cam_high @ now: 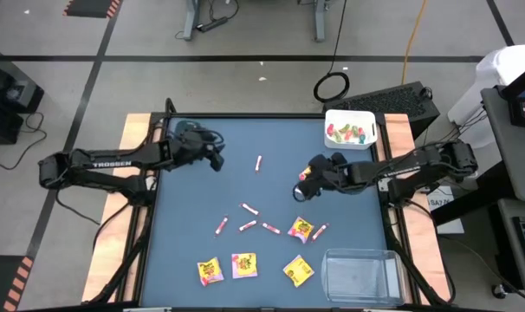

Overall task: Sort candy
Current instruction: Put the yellow candy pack into the blue bin

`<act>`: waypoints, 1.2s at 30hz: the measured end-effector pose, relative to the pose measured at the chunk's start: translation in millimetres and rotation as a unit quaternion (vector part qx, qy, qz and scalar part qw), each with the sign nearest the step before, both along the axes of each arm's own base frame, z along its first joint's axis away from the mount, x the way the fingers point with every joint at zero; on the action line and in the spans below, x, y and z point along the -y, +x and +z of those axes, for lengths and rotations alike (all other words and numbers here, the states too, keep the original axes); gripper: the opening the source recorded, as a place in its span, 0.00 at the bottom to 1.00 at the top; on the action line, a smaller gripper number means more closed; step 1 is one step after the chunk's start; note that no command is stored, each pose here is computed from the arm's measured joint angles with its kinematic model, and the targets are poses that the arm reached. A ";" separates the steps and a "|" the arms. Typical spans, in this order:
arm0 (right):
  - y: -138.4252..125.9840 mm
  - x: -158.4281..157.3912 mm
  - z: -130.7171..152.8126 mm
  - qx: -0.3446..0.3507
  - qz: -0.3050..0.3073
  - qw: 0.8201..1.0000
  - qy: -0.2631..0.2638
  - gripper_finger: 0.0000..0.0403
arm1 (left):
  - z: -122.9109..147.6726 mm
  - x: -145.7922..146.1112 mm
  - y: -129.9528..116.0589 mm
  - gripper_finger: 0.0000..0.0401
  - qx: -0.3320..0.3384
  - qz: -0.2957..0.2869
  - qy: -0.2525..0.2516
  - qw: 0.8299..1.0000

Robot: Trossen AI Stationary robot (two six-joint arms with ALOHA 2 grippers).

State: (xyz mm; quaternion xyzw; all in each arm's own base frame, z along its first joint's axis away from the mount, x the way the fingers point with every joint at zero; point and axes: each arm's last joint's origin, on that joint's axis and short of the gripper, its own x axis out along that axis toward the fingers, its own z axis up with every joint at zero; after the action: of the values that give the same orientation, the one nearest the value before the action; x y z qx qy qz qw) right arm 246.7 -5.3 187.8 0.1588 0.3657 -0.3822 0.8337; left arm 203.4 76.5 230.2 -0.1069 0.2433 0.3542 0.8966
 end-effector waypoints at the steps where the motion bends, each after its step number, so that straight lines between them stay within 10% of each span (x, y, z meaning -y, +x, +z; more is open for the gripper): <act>1: -2.0 3.4 -1.1 -0.003 -0.019 1.000 0.007 0.53 | 0.8 3.6 1.9 0.50 0.005 -0.009 0.002 1.000; 24: 0.1 1.4 -44.7 -0.103 -0.059 0.990 0.083 0.63 | 4.6 37.5 15.3 0.50 0.023 -0.093 0.023 0.995; 36: -5.2 0.0 -53.6 -0.115 -0.048 0.986 0.108 0.40 | 4.5 43.1 16.1 0.50 0.024 -0.104 0.020 0.994</act>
State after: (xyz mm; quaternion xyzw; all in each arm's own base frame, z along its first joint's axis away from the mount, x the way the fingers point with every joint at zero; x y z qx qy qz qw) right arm 241.6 -5.3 134.3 0.2207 0.4902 -0.3955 0.7447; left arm 219.5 33.5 234.7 -0.0713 0.2238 0.2613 0.9362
